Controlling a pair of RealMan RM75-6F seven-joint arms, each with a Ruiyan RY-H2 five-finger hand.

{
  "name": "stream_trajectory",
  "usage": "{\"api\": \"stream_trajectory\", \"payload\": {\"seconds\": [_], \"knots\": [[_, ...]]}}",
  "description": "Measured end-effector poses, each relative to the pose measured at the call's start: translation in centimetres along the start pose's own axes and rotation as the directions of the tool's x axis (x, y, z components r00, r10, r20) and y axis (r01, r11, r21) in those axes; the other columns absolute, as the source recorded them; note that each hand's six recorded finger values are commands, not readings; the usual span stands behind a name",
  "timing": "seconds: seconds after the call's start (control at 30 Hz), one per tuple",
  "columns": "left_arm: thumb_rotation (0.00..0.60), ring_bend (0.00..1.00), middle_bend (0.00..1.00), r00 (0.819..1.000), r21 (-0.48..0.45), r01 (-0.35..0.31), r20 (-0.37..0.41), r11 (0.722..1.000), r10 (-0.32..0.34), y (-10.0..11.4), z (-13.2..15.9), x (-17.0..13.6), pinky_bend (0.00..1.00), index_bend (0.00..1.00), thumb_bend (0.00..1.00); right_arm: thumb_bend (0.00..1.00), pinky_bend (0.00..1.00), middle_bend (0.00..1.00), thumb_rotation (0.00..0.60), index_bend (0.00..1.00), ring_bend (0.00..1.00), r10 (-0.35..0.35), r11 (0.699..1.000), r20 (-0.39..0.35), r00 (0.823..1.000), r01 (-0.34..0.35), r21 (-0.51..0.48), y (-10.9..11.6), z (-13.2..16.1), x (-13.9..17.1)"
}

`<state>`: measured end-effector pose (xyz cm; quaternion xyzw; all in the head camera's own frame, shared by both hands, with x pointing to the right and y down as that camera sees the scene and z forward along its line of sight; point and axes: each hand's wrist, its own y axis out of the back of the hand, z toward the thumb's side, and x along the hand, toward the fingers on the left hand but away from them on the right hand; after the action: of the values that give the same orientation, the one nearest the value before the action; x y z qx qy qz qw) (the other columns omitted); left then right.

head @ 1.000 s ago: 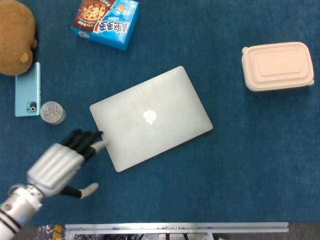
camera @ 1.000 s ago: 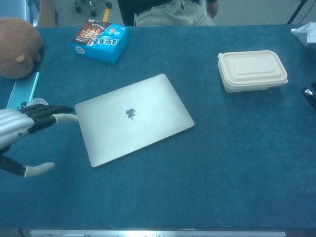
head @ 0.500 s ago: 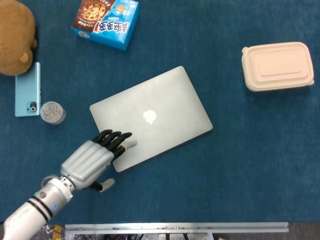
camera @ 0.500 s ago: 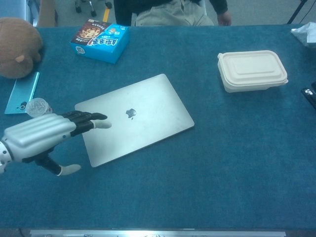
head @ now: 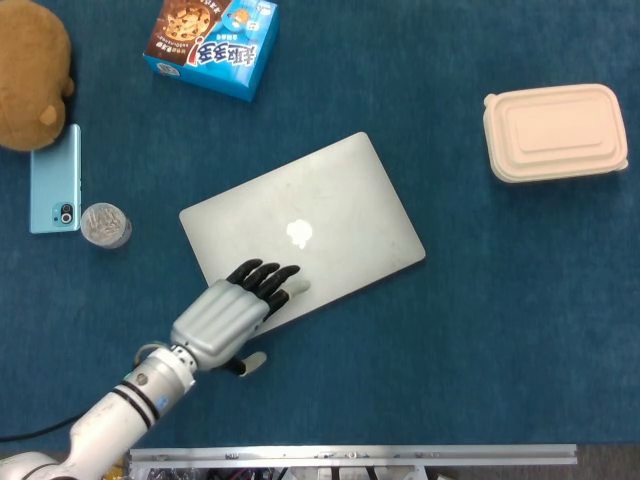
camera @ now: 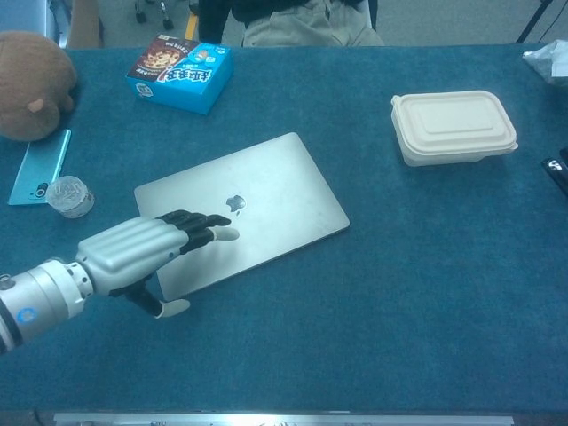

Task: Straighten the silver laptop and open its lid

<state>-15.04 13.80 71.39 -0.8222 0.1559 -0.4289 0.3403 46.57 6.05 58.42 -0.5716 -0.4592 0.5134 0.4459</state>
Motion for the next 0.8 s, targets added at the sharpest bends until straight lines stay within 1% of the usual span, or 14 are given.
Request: {"api": "stream_trajectory", "payload": {"seconds": [0.2, 0.33, 0.6, 0.8], "knots": [[0.6, 0.0, 0.0, 1.0, -0.004, -0.027, -0.01, 1.0, 0.027, -0.4, 0.3, 1.6, 0.0, 0.0, 0.28, 0.4, 0.1, 0.04, 0.6, 0.0, 0.0, -0.004, 1.0, 0.011, 1.0, 0.004, 0.007, 0.3, -0.3, 0.1], [0.6, 0.0, 0.0, 0.999, -0.005, -0.032, -0.023, 0.999, 0.032, -0.7, 0.1, 2.4, 0.0, 0.0, 0.28, 0.4, 0.1, 0.04, 0.6, 0.0, 0.0, -0.009, 1.0, 0.019, 1.0, 0.009, 0.011, 0.5, -0.5, 0.1], [0.6, 0.0, 0.0, 0.999, -0.009, -0.024, -0.043, 1.0, 0.024, -1.8, -0.5, 3.3, 0.0, 0.0, 0.28, 0.4, 0.1, 0.04, 0.6, 0.0, 0.0, -0.013, 1.0, 0.025, 1.0, 0.013, 0.02, 0.7, -0.6, 0.1], [0.6, 0.0, 0.0, 0.999, -0.009, -0.012, -0.043, 1.0, 0.012, -2.4, -0.6, 3.6, 0.0, 0.0, 0.28, 0.4, 0.1, 0.04, 0.6, 0.0, 0.0, -0.017, 1.0, 0.027, 1.0, 0.016, 0.024, 0.8, -0.6, 0.1]]}}
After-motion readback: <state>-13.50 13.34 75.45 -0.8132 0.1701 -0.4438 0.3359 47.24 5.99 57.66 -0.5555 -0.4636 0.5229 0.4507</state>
